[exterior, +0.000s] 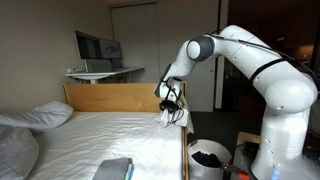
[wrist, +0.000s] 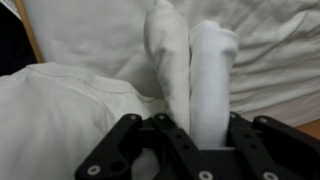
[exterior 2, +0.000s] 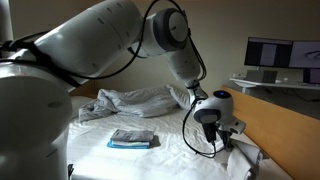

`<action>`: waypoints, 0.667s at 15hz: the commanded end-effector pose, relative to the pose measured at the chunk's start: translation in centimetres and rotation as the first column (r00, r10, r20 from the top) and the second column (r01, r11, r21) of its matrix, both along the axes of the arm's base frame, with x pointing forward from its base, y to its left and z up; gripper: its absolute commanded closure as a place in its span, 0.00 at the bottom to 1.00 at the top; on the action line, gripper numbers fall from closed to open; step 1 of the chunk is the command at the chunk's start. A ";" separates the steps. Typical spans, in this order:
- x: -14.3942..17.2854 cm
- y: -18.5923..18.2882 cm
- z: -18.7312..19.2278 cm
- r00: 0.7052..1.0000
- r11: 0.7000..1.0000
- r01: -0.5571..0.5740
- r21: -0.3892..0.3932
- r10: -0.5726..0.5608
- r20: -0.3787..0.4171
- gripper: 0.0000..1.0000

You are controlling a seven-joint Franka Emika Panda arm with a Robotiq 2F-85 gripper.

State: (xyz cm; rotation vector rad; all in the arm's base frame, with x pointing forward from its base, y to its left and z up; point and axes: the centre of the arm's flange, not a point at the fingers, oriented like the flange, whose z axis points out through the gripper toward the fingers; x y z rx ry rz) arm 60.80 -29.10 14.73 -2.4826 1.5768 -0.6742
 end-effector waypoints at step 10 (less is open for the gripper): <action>-4.8 -4.9 1.7 0.875 0.914 0.377 -0.149 -0.405 -0.267 0.87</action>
